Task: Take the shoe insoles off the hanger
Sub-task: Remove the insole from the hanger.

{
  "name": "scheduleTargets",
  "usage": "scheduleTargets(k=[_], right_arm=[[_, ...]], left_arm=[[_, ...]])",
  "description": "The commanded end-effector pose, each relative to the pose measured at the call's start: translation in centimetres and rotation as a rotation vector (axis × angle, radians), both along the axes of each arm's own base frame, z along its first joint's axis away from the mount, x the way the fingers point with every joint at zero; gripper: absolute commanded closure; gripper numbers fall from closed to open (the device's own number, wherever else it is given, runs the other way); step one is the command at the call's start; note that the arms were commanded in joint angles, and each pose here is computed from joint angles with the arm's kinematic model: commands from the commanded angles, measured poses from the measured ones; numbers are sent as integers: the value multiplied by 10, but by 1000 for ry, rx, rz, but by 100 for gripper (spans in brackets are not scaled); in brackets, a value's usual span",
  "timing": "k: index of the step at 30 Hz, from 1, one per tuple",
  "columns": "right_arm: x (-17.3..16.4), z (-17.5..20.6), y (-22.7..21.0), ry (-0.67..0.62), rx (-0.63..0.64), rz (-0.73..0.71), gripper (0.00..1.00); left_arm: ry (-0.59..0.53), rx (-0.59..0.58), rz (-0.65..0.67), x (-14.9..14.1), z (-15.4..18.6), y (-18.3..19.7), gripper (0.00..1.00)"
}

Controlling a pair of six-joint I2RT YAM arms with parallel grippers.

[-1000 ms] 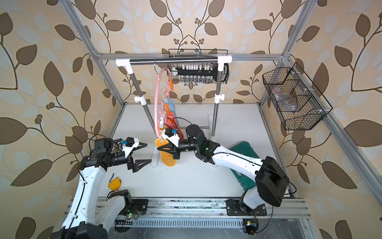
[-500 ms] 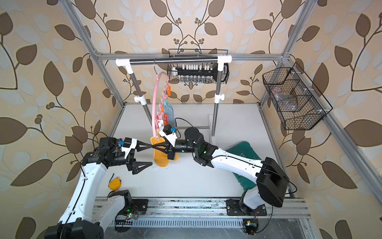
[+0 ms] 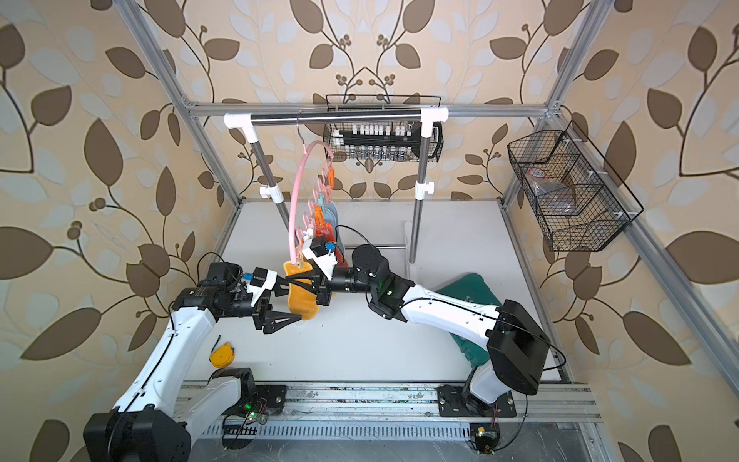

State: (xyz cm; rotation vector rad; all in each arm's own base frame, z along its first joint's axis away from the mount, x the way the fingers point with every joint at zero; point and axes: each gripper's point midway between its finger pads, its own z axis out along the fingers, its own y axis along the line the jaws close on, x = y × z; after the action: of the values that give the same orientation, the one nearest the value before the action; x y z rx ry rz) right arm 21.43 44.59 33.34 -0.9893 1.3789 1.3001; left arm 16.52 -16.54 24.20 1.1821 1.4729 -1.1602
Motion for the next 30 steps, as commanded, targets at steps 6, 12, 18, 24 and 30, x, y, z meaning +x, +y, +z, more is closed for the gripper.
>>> scheduleTargets(k=[6, 12, 18, 24, 30], right_arm=[[-5, 23, 0, -42, 62, 22, 99], [-10, 24, -4, -64, 63, 35, 93], [-22, 31, -13, -119, 75, 58, 69], [-38, 37, -25, -196, 79, 106, 56], [-41, 44, -40, -254, 83, 90, 47]], left_arm=[[-67, 33, -28, -5, -2, -1, 63], [-72, 43, -29, -7, -3, -1, 100], [-78, 65, -27, -9, -8, 0, 100], [-76, 81, -30, -13, -17, 0, 100], [-78, 95, -38, -18, -24, 0, 100]])
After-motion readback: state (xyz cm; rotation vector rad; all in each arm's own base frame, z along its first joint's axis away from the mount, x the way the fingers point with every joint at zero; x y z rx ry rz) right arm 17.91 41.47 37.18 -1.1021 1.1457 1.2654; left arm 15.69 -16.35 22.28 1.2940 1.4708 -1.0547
